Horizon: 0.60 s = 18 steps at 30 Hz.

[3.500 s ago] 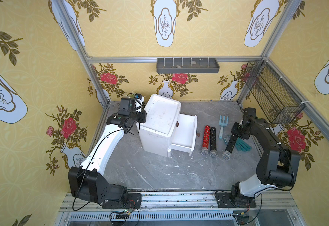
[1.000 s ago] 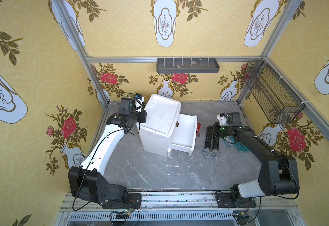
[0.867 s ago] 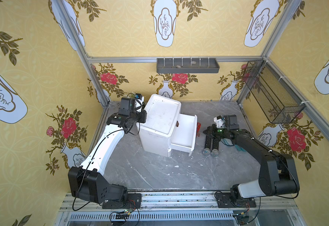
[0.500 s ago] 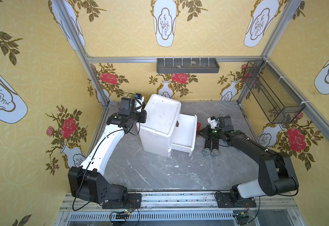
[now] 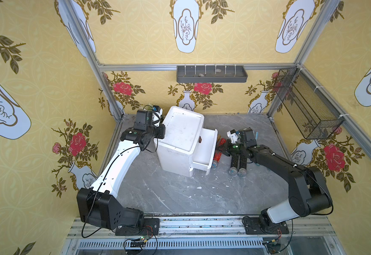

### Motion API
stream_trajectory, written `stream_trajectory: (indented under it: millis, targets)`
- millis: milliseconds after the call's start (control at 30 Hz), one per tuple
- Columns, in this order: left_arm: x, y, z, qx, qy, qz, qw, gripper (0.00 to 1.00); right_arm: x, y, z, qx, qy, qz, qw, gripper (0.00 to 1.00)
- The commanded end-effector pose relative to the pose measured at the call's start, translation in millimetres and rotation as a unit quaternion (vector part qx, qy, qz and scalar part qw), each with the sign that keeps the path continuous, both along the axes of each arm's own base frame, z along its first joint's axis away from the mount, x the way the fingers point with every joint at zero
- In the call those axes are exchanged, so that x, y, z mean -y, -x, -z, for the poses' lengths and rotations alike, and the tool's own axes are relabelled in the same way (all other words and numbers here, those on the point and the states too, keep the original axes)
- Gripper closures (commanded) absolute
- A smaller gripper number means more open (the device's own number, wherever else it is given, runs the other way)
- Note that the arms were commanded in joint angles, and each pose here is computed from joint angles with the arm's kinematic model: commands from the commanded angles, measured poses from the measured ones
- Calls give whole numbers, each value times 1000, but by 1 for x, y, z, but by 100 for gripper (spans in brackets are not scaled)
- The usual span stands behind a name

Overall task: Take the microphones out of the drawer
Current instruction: Close the drawer in the storage box.

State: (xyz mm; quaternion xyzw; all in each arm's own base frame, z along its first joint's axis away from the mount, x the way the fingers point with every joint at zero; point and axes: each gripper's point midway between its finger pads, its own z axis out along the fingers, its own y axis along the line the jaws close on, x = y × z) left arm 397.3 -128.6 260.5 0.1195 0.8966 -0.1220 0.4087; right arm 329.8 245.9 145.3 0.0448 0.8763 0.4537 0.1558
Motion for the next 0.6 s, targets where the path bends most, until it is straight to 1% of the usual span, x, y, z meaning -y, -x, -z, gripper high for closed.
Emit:
stream_trajectory:
  millis: [0, 567]
  targets:
    - [-2, 21, 37, -83, -8, 0, 997, 87, -12, -8, -11, 21, -22, -9, 999, 100]
    - [-1, 21, 38, -83, -9, 1, 996, 87, -59, -31, -7, 31, -59, -40, 997, 100]
